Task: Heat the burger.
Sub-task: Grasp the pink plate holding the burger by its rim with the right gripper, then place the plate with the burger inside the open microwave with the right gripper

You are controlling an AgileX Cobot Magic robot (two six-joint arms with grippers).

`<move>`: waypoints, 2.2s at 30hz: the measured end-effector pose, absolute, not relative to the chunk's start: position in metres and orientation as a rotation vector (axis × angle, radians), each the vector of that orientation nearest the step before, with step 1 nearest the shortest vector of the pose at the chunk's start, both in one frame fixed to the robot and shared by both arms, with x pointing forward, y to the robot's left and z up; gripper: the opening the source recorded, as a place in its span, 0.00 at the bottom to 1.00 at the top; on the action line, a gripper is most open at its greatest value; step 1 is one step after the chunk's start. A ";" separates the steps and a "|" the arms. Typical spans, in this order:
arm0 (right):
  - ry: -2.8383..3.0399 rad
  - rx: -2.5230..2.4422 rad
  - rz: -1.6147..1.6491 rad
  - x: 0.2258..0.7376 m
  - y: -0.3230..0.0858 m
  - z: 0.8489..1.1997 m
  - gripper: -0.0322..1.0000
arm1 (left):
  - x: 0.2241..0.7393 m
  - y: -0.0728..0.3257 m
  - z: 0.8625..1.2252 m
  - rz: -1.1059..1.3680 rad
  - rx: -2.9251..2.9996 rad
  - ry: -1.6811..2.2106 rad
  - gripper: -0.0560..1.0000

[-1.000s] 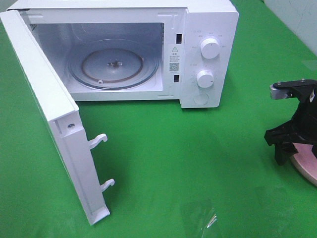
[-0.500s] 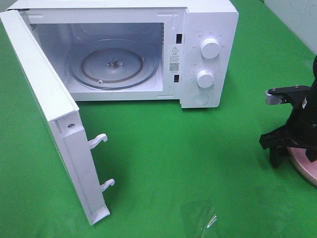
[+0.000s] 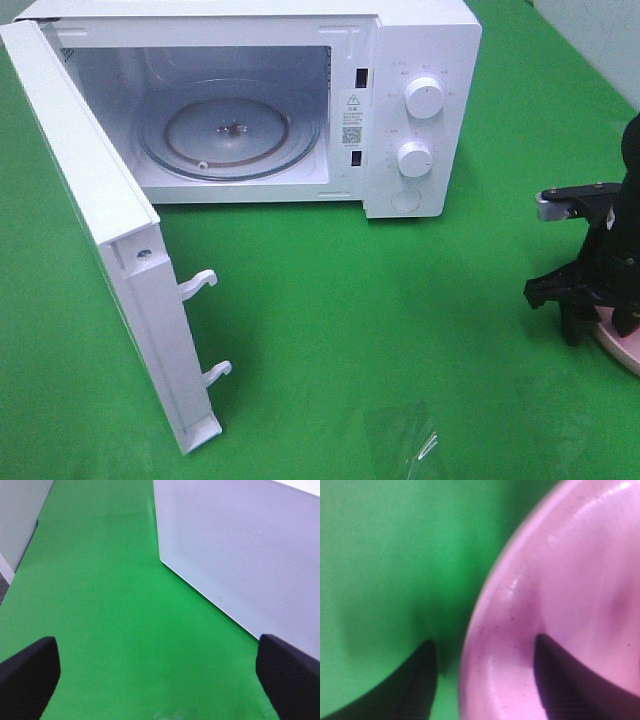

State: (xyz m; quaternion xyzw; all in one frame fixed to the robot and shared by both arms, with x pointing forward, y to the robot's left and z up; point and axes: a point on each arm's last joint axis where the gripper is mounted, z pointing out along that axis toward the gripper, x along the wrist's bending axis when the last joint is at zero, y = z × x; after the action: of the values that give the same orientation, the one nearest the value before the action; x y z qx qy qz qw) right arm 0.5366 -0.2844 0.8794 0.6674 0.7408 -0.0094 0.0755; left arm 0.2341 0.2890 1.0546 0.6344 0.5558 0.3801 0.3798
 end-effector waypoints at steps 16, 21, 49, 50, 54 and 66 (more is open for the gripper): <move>2.223 1.986 -0.042 0.538 -0.283 0.882 0.14 | 0.234 0.289 1.055 0.971 1.620 1.419 0.99; 2.228 1.987 -0.059 0.537 -0.284 0.882 0.14 | 0.234 0.289 1.055 0.971 1.620 1.419 0.99; 2.274 1.773 -0.338 0.518 -0.247 0.895 0.07 | 0.234 0.289 1.055 0.971 1.620 1.419 0.99; 2.274 1.773 -0.338 0.518 -0.247 0.895 0.07 | 0.234 0.289 1.055 0.971 1.620 1.419 0.99; 2.251 1.728 -0.330 0.512 -0.241 0.901 0.07 | 0.234 0.289 1.055 0.971 1.620 1.419 0.99; 2.282 1.569 -0.326 0.470 -0.226 0.923 0.07 | 0.234 0.289 1.055 0.971 1.620 1.419 0.99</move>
State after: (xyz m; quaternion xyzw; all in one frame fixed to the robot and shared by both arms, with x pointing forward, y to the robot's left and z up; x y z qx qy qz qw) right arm 0.4698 -0.2261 0.9226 0.5540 0.8056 -0.1152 0.1755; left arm 0.2341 0.2890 1.0546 0.6344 0.5558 0.3801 0.3798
